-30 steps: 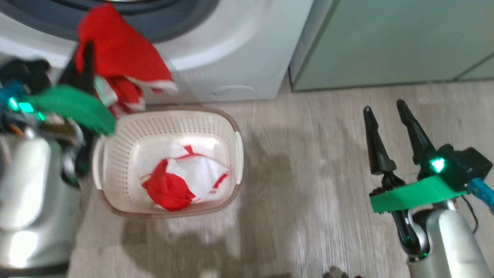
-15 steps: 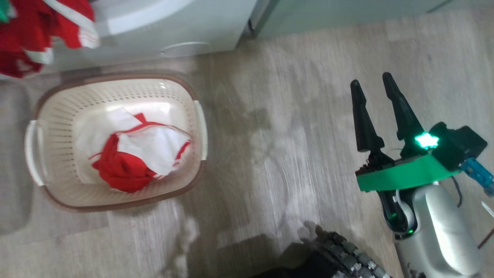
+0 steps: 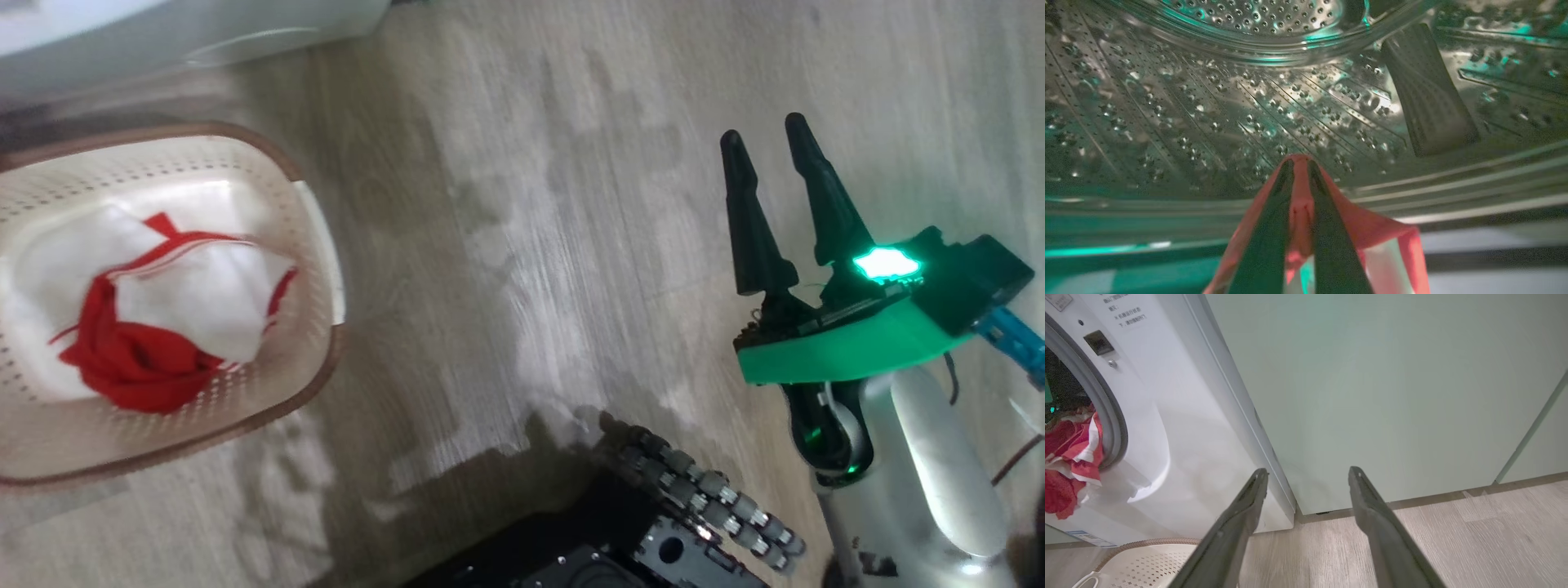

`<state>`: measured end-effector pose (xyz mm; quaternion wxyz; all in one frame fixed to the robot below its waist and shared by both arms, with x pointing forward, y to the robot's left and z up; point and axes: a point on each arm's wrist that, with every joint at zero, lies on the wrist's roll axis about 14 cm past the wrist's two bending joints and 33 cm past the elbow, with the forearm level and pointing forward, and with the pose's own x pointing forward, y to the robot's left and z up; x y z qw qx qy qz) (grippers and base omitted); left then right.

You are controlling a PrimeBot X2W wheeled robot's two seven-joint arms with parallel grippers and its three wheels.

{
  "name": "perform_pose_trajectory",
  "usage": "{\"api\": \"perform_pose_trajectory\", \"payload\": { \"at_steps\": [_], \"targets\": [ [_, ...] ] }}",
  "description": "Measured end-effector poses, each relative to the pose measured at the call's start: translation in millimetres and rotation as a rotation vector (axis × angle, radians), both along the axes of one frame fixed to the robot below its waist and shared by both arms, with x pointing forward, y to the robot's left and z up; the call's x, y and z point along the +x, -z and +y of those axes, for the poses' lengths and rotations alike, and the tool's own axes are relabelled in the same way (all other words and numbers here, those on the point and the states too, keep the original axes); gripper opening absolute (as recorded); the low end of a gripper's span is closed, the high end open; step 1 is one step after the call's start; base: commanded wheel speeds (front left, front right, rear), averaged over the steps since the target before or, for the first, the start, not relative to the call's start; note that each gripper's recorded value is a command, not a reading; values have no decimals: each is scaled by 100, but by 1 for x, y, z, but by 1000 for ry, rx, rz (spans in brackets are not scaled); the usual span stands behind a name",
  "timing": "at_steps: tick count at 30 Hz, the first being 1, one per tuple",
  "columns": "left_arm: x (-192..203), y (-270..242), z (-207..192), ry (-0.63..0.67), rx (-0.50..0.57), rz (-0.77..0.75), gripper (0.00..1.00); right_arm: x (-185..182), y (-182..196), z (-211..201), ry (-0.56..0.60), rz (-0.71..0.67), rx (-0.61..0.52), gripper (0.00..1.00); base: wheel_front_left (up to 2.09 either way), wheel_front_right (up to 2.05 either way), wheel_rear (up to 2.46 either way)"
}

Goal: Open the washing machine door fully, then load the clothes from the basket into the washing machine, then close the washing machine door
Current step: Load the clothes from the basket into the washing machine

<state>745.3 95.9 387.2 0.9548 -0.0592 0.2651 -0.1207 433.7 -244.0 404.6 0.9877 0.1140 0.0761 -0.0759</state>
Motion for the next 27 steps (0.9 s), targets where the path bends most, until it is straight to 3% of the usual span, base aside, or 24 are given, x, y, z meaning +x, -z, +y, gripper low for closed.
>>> {"api": "perform_pose_trajectory", "payload": {
  "at_steps": [5,14,19,22,27],
  "targets": [
    [22,1,-4,-33,-10,-71,0,-3,7,-6,18,25,-3,100,0,0,0],
    [62,-71,0,-120,-54,-501,0,0,11,-13,32,36,-17,100,0,0,0],
    [67,-101,2,-120,-66,-647,0,1,12,-9,24,35,-5,100,0,0,0],
    [69,-98,4,-123,-55,-645,0,3,13,-7,19,35,1,100,0,0,0],
    [65,-51,9,-126,-39,-502,0,4,14,-5,14,32,7,100,0,0,0]
  ]
}}
